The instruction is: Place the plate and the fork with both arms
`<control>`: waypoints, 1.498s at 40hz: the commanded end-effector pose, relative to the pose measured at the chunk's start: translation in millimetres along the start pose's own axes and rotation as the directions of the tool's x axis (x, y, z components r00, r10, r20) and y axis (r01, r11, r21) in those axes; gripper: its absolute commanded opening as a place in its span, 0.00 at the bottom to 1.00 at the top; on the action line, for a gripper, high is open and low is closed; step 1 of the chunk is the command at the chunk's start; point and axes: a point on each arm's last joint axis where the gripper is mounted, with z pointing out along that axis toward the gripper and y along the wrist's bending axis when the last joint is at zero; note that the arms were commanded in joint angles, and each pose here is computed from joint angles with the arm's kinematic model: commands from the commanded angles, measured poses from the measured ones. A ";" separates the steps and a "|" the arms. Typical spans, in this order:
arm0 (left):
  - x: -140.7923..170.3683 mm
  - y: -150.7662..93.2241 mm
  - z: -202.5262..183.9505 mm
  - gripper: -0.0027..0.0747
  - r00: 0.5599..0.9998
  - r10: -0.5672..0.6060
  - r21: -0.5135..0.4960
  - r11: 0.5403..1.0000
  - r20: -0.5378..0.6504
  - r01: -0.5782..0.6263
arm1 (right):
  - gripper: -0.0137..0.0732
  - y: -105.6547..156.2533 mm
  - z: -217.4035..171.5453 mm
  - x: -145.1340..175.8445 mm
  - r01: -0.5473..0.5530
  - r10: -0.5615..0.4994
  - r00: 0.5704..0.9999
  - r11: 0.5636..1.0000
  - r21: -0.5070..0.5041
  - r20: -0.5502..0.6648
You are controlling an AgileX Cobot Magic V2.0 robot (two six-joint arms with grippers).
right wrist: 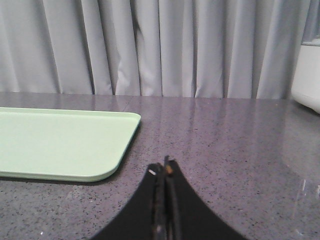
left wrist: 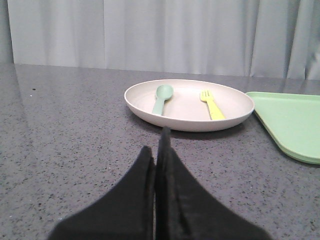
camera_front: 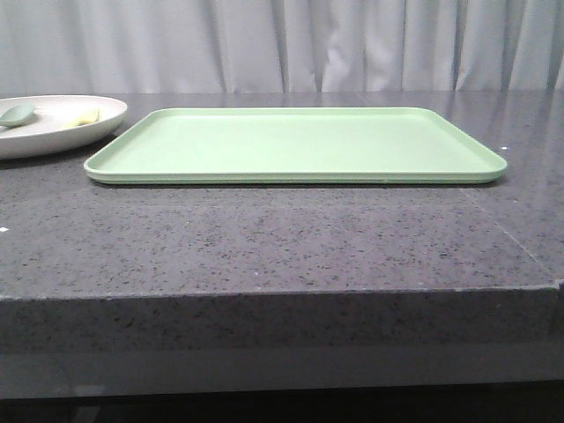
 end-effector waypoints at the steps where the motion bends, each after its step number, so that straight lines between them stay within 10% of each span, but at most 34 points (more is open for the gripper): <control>1: -8.1 -0.2 -2.1 0.01 0.995 -0.009 0.004 1.000 0.103 0.009 | 0.09 -0.2 -2.0 -10.4 0.007 -0.008 0.994 1.000 0.004 0.110; 38: -20.7 -0.5 -4.1 0.01 0.978 -0.010 0.007 1.000 0.210 0.009 | 0.09 -0.1 -2.6 -16.1 0.011 -0.012 0.989 1.000 0.005 0.149; 49: -94.1 -3.0 -24.2 0.01 0.970 -0.010 0.011 1.000 0.245 0.008 | 0.09 4.0 -11.8 -72.8 0.013 -0.012 0.995 1.000 -0.009 0.096; 60: -166.4 -5.5 -24.5 0.01 1.000 -0.008 0.006 1.000 0.003 0.008 | 0.09 8.3 0.2 -133.1 0.014 -0.016 0.991 1.000 -0.020 -0.131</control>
